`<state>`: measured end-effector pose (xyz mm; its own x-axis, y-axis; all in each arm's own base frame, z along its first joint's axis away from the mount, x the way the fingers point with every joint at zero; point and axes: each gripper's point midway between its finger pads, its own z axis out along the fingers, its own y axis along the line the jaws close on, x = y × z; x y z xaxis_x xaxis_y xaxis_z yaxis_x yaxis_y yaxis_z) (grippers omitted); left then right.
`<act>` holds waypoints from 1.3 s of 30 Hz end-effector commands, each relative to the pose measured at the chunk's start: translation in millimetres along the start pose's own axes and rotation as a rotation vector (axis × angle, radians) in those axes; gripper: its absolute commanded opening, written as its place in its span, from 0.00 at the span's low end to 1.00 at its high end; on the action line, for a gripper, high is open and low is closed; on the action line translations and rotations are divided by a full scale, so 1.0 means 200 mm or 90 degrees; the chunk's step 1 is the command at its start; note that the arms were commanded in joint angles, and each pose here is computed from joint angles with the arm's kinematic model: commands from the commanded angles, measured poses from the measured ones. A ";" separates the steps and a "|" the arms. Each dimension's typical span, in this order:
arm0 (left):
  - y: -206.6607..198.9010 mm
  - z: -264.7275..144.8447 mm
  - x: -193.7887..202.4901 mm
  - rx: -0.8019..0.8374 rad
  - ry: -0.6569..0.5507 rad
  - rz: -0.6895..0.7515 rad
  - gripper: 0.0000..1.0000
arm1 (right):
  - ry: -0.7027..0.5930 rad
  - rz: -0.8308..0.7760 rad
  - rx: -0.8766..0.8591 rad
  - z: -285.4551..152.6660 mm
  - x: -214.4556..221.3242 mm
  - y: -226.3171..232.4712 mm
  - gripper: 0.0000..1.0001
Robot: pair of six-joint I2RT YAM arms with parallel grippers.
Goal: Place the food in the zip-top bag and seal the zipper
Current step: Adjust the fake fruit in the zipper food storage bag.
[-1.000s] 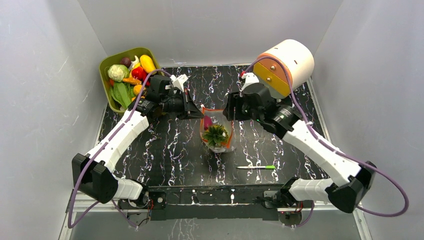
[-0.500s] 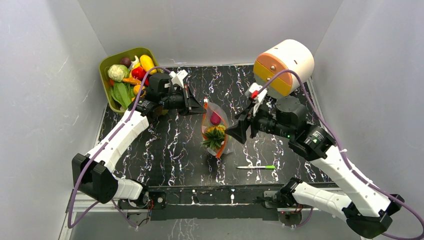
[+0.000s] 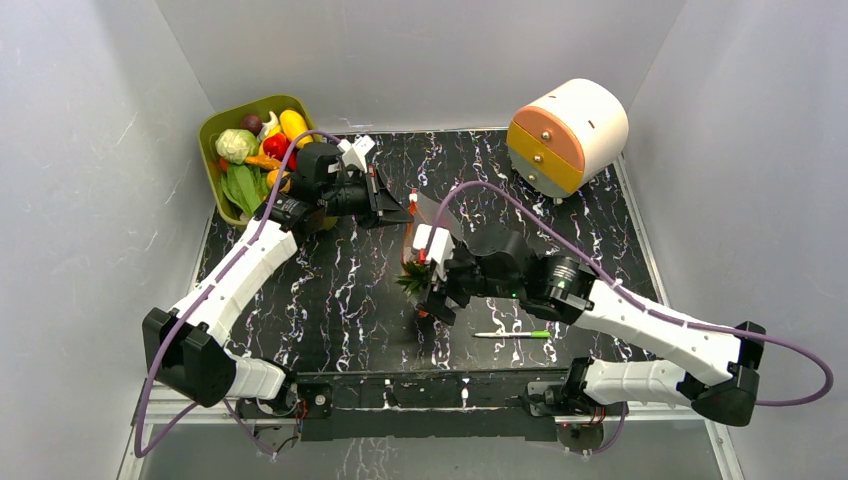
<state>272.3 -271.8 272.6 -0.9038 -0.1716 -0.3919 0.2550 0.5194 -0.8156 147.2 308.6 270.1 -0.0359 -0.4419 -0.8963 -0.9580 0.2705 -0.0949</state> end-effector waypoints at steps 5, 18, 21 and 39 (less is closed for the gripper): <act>-0.11 -0.06 -0.02 0.030 -0.009 0.028 0.00 | 0.020 -0.101 0.155 -0.02 -0.04 -0.23 0.75; -0.13 -0.08 0.00 0.041 -0.004 0.044 0.00 | -0.022 -0.048 0.231 0.01 -0.11 -0.32 0.25; -0.11 -0.09 0.01 0.034 -0.002 0.064 0.00 | -0.063 0.004 0.270 -0.03 -0.18 -0.36 0.12; -0.29 -0.18 0.01 0.134 -0.021 0.162 0.00 | 0.023 0.269 0.465 -0.07 -0.07 -0.52 0.00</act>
<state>256.1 -270.1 293.5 -0.8532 -0.0851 -0.5147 0.4218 0.4681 -0.7765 237.0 276.5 281.0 -0.3283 -0.2835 -0.9010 -0.5214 0.8498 -0.0774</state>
